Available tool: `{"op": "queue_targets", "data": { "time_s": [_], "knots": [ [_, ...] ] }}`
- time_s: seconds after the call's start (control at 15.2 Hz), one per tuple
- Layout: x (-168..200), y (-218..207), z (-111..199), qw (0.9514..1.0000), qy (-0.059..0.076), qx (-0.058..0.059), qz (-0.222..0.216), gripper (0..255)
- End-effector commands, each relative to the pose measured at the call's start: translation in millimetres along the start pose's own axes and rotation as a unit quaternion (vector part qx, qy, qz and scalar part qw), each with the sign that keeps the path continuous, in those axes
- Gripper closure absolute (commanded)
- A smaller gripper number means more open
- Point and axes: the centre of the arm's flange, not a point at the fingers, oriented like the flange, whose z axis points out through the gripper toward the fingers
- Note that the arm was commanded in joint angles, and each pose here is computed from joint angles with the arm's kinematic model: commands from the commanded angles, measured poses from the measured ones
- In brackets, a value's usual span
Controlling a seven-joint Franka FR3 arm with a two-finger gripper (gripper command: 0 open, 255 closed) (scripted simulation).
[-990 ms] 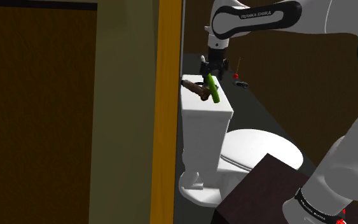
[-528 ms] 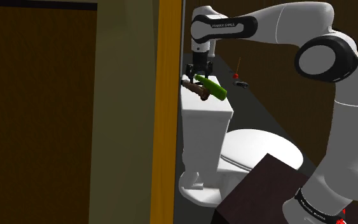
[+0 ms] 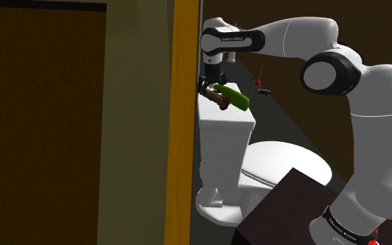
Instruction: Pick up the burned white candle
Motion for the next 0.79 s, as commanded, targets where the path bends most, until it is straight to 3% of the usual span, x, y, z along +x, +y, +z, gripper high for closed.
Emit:
{"op": "queue_targets", "data": {
  "time_s": [0.0, 0.13, 0.2, 0.73],
  "knots": [
    [0.6, 0.1, 9.9, 1.0, 0.0, 0.0, 0.0, 0],
    [0.7, -0.1, 13.0, 1.0, 0.0, 0.0, 0.0, 0],
    [1.0, -0.5, 13.5, 1.0, 0.0, 0.0, 0.0, 255],
    [0.7, -0.5, 11.1, 1.0, 0.0, 0.0, 0.0, 255]
  ]
}}
